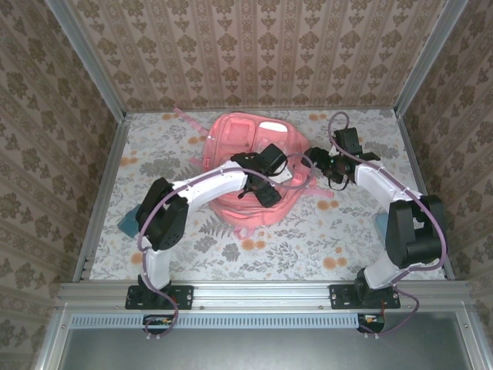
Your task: Pack books, pencil case, and school supplies into a backpack
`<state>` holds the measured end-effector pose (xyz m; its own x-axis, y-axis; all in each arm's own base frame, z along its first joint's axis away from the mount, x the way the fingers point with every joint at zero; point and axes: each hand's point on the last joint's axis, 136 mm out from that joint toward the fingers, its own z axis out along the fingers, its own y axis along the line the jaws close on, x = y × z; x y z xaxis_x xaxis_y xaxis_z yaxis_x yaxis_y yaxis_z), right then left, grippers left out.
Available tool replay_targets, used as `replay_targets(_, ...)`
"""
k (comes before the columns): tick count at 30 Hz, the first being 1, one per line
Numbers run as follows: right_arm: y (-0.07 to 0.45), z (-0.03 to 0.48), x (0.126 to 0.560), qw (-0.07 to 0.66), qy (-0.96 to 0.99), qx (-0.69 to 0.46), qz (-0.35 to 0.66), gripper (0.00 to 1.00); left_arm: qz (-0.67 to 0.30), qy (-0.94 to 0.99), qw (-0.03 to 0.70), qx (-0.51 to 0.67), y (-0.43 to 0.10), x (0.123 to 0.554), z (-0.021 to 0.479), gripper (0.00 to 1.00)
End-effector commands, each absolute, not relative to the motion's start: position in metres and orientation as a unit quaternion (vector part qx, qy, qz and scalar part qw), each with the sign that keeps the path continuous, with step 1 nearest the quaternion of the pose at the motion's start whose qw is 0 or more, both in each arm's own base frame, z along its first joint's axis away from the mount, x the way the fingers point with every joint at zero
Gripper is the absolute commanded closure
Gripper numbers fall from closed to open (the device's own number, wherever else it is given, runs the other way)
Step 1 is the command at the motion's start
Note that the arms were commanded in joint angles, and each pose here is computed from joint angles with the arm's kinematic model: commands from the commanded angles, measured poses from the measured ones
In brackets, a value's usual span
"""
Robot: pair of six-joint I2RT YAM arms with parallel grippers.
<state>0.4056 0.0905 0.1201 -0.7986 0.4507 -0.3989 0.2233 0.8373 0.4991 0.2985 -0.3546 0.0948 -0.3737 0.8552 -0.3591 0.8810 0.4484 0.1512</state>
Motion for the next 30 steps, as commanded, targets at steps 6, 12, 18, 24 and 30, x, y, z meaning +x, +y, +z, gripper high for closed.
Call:
replay_targets(6,0.102,0.128,0.413,0.262,0.932,0.102,0.227,0.13,-0.017,0.819,0.216,0.531,-0.344,0.319,0.109,0.60)
replay_targets(12,0.122,0.127,0.414,0.277,0.933,-0.006,0.230,0.25,-0.085,0.828,0.244,0.497,-0.334,0.319,0.141,0.85)
replay_targets(18,0.136,0.140,0.419,0.301,0.918,-0.071,0.249,0.28,-0.102,0.824,0.280,0.482,-0.315,0.319,0.161,0.92)
replay_targets(24,0.159,0.149,0.414,0.301,0.896,-0.176,0.274,0.36,-0.106,0.814,0.305,0.482,-0.291,0.312,0.175,0.96)
replay_targets(30,0.190,0.154,0.403,0.296,0.864,-0.244,0.327,0.36,-0.125,0.806,0.344,0.466,-0.276,0.305,0.197,0.97)
